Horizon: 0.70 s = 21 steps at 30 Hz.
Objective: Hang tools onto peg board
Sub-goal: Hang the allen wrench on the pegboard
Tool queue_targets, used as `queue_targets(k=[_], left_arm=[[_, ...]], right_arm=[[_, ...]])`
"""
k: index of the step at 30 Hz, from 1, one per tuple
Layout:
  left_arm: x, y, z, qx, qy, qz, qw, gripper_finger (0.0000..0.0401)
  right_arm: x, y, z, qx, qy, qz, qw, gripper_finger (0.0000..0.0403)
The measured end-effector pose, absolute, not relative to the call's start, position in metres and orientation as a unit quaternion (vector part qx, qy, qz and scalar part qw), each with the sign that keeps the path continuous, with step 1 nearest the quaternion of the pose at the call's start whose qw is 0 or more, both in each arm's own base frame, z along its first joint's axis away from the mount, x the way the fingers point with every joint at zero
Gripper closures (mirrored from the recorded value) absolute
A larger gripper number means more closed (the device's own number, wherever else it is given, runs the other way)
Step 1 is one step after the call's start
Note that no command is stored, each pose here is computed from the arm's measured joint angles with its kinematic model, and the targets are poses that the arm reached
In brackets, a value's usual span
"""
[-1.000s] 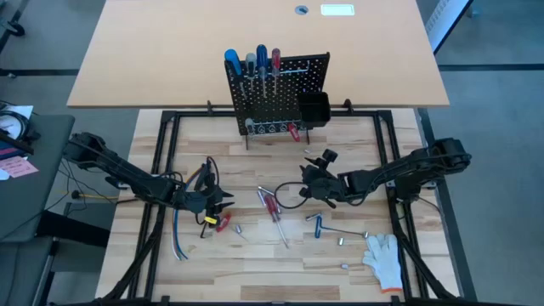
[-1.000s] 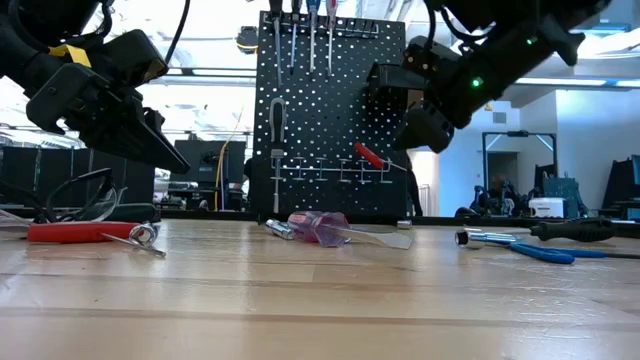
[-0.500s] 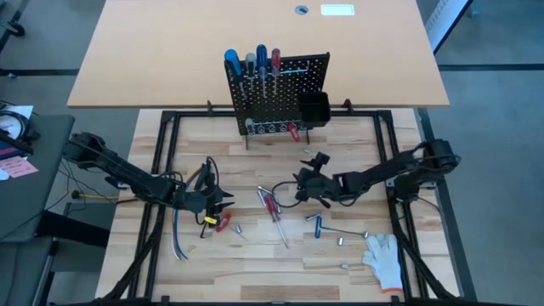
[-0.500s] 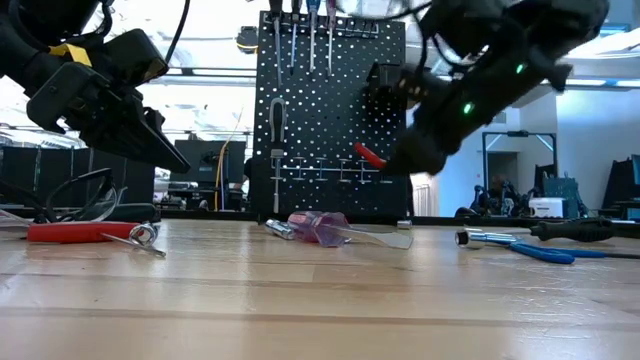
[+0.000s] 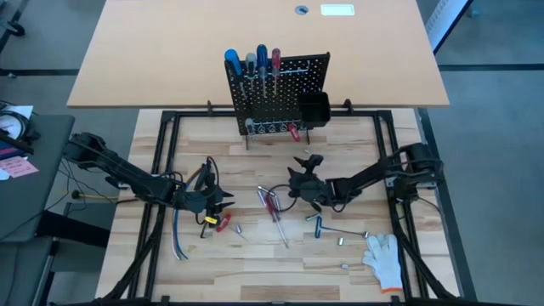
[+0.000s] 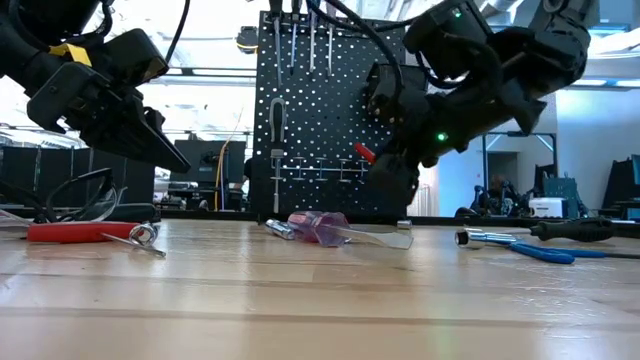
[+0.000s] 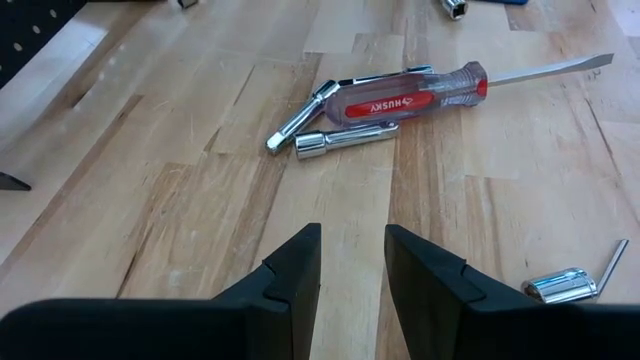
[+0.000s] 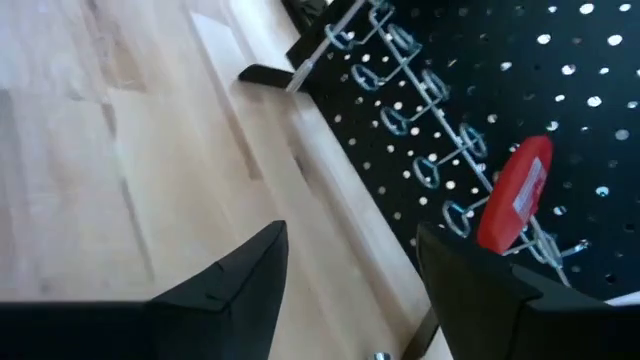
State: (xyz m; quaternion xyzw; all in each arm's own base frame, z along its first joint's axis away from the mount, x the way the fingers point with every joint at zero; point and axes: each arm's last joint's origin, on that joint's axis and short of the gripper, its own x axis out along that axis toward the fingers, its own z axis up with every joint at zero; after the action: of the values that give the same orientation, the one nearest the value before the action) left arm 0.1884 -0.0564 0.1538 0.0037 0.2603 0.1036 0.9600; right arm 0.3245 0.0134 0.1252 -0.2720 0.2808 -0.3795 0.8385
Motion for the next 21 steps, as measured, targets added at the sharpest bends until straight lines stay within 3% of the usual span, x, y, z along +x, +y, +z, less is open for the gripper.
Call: queue_targets(k=[9, 13, 21], left_arm=[[0.188, -0.056, 0.154, 0.004, 0.260, 0.103, 0.960, 0.0294], [0.188, -0.056, 0.154, 0.004, 0.260, 0.103, 0.960, 0.0294], [0.189, -0.056, 0.154, 0.003, 0.259, 0.103, 0.960, 0.0294]], right_arm=[[0.334, 0.013, 0.146, -0.332, 0.288, -0.376, 0.816, 0.0123], [0.336, 0.004, 0.150, -0.347, 0.300, -0.410, 0.788, 0.0121], [0.338, -0.026, 0.155, -0.307, 0.296, -0.458, 0.780, 0.0121]])
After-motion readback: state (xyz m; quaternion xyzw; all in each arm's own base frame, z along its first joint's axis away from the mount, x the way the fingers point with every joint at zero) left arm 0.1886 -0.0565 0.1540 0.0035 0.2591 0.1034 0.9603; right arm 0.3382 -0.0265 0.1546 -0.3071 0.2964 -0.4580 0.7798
